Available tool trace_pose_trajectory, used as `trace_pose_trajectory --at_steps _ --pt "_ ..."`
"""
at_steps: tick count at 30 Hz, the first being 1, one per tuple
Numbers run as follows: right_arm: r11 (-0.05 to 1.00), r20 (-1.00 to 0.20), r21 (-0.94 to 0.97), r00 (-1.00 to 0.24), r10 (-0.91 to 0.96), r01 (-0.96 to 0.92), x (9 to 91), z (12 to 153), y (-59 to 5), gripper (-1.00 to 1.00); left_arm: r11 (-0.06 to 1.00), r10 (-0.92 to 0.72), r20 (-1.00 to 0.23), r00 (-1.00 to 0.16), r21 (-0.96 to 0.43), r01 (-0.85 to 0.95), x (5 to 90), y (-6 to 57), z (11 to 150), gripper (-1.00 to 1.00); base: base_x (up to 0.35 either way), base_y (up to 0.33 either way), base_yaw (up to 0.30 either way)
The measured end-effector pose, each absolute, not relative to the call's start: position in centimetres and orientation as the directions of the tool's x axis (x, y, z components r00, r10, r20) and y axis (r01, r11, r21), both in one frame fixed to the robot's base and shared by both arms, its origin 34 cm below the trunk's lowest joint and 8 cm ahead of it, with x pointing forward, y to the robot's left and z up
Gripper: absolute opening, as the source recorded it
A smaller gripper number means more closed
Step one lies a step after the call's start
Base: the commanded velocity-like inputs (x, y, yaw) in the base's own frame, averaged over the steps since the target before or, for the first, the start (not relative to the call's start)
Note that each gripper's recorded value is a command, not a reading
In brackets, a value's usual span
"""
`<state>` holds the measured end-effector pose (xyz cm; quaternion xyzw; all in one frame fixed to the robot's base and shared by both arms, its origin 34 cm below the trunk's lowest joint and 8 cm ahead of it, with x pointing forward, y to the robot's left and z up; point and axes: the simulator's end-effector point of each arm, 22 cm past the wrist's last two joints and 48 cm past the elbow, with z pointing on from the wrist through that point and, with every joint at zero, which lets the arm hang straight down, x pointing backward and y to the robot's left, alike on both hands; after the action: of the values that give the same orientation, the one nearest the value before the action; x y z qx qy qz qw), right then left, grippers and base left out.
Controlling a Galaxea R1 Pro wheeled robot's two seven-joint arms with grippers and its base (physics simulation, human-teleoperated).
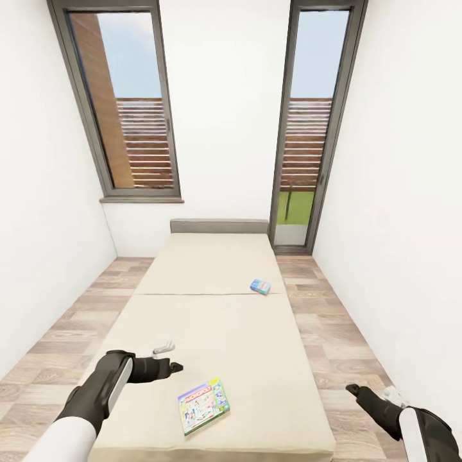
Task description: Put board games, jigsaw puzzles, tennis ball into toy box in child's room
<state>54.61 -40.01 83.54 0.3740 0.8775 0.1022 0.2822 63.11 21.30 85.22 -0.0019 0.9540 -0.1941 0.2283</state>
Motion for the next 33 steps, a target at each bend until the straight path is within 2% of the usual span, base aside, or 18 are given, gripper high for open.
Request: trace_pose_trajectory --at_steps 4,16,33 --pt "0.703 -0.427 0.391 -0.559 0.710 0.594 54.8 83.7 -40.0 1.00 0.932 -0.092 -0.438 -0.894 -0.354 0.077 63.3 21.1 85.1 1.00 0.000 0.000 0.000" --pt "0.764 -0.450 0.382 -0.617 0.646 0.521 56.4 84.3 -37.4 1.00 0.988 -0.100 -0.463 -0.881 -0.149 -0.034 64.7 22.2 84.5 1.00 0.000 0.000 0.000" --pt "0.776 -0.451 0.381 -0.632 0.630 0.502 56.7 84.4 -36.5 1.00 0.992 -0.098 -0.490 -0.866 -0.116 -0.047 65.7 22.6 85.5 1.00 0.026 -0.024 0.000"
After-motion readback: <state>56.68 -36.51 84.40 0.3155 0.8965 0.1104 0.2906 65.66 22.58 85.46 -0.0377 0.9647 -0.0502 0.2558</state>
